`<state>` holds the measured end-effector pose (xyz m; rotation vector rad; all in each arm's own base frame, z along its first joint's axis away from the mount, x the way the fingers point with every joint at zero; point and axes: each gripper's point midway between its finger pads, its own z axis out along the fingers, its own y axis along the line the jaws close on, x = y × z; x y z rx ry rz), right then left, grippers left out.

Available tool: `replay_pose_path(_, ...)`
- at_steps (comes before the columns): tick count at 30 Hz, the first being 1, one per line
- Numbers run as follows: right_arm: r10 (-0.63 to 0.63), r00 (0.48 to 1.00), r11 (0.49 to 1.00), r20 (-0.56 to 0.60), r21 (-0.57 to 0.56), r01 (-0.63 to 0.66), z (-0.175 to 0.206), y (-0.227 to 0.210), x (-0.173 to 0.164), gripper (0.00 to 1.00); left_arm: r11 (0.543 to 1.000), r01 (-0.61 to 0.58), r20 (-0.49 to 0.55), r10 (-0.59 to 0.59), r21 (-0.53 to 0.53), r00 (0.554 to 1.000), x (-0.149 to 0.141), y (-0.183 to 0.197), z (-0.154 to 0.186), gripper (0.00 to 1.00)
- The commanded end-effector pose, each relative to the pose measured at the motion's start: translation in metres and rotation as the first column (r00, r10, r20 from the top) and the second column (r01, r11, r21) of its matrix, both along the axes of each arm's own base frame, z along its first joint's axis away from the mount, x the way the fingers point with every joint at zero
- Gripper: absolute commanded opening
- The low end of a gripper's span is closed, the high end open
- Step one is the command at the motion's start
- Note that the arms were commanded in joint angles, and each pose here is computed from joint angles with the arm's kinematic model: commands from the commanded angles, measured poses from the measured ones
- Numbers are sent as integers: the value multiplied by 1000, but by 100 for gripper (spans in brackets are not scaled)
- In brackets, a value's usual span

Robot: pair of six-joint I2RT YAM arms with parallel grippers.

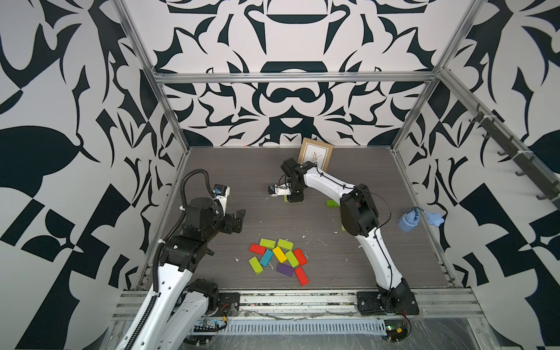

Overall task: Assemble the letter t with building blocks
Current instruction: Assemble the building block at the center of the board.

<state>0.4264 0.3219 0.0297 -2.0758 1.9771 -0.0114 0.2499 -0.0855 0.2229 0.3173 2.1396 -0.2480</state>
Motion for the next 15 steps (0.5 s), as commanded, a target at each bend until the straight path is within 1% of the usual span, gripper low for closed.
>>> replay_pose_path(1,-5,1000,1000,1,-5,5,8,-5,-3,42,1000,-4,-14,4,8,1000,-3,2,-6,100)
replay_pose_path(6,-15,1000,1000,-5,-3,15,9,-5,-5,49,1000,-5,-20,5,8,1000,-3,2,-7,100)
replay_pose_path(10,-24,1000,1000,2,5,24,12,-5,-3,52,1000,-5,-20,5,7,1000,-2,2,-6,100)
replay_pose_path(15,-53,998,997,24,62,52,29,3,2,57,1000,-4,-20,4,6,1000,-2,1,-6,100)
